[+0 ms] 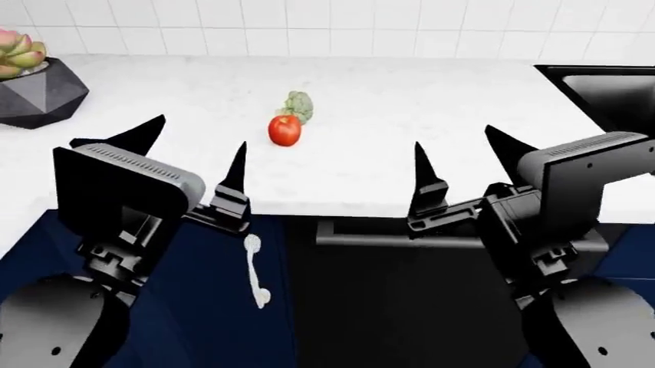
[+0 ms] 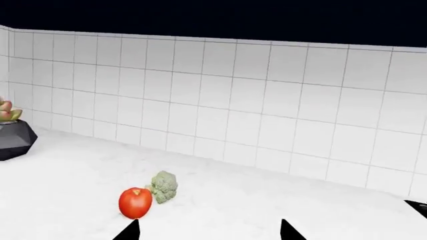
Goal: Pick the broccoli, tomato from the counter and place them in the cabinet. Then close the cabinet.
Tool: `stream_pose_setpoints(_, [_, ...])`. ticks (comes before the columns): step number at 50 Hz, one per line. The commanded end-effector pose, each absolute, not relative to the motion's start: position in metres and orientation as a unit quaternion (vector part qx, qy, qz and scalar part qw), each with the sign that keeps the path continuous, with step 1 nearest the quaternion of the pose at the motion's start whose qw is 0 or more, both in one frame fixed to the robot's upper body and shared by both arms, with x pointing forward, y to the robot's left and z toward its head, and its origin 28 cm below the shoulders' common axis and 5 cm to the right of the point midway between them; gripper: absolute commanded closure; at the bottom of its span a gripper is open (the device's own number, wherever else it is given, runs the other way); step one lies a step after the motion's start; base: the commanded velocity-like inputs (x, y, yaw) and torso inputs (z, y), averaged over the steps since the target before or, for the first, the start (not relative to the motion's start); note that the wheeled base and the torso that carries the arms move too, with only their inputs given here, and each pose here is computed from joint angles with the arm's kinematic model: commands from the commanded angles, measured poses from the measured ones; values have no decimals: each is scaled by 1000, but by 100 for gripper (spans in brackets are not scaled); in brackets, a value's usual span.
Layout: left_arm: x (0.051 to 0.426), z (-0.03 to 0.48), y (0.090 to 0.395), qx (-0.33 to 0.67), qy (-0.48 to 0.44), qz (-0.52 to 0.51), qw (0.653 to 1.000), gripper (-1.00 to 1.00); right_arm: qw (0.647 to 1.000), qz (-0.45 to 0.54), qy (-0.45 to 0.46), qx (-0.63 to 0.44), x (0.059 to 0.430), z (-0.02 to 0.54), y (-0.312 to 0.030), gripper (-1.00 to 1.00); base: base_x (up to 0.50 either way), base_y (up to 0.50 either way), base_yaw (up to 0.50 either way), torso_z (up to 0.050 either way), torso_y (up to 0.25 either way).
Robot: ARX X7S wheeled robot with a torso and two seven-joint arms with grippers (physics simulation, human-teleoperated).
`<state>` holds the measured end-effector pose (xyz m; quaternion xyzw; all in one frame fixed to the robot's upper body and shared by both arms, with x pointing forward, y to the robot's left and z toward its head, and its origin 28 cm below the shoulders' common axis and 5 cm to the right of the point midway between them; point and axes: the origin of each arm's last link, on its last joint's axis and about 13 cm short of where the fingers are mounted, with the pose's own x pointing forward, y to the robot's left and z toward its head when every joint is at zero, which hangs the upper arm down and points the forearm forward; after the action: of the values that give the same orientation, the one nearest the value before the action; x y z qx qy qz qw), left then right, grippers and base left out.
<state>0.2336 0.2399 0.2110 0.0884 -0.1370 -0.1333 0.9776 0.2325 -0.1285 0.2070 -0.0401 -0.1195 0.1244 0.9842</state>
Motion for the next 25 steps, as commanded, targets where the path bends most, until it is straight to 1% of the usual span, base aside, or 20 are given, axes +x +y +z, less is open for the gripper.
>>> stream_pose_setpoints(1, [231, 230, 243, 98, -148, -135, 975, -100, 981, 125, -132, -63, 225, 228, -136, -100, 16, 1, 500, 45, 131])
stream_pose_setpoints(6, [230, 237, 242, 99, -156, -137, 973, -100, 982, 116, -137, -62, 222, 235, -142, -100, 37, 2, 468, 46, 129])
stream_pose_setpoints(13, [230, 244, 239, 93, -166, -143, 971, -100, 983, 112, -136, -56, 220, 234, -146, -100, 153, 13, 118, 46, 128])
stream_pose_setpoints(19, [233, 242, 238, 98, -154, -142, 973, -100, 981, 122, -136, -59, 219, 235, -146, -100, 465, 40, 0, 41, 91])
stream_pose_setpoints(25, [235, 244, 238, 113, -144, -139, 973, -100, 980, 131, -139, -63, 217, 244, -145, -100, 498, 43, 0, 7, 0])
